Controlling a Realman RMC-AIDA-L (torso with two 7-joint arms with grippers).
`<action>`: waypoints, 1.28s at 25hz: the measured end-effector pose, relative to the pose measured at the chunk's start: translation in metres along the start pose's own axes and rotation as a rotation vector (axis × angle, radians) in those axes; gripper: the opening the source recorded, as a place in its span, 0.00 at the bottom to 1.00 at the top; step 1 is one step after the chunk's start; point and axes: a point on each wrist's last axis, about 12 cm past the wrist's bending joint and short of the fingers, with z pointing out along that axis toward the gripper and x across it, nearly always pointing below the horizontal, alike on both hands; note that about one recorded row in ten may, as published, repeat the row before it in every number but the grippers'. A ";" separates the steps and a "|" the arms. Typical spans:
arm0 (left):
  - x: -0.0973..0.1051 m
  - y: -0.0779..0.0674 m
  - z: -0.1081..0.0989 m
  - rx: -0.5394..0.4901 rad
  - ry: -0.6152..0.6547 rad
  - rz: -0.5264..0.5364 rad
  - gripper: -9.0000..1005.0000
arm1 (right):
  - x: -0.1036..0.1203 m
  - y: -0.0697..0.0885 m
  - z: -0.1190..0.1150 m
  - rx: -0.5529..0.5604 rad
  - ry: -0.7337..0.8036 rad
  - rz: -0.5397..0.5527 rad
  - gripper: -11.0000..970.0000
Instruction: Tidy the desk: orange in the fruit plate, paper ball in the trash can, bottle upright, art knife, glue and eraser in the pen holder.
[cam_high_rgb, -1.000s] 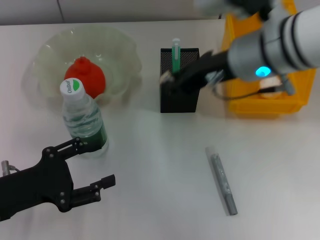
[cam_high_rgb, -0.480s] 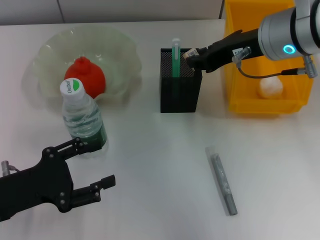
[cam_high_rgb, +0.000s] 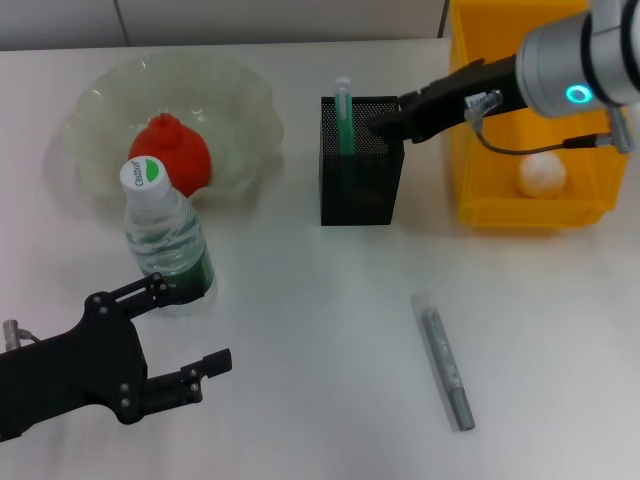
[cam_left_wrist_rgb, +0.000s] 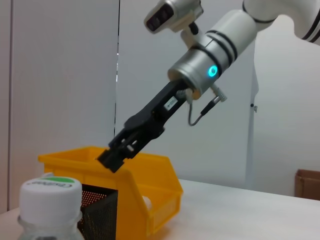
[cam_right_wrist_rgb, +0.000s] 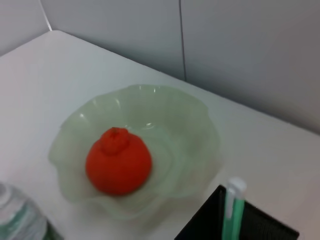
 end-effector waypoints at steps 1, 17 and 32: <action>0.000 0.000 0.000 0.000 0.000 0.000 0.78 | 0.000 0.000 0.000 0.000 0.000 0.000 0.42; 0.000 -0.001 0.000 0.001 0.001 -0.002 0.78 | 0.037 0.024 -0.002 0.017 0.363 0.055 0.82; 0.000 -0.001 0.000 0.006 0.003 -0.001 0.78 | 0.059 0.025 0.035 0.005 0.514 0.063 0.82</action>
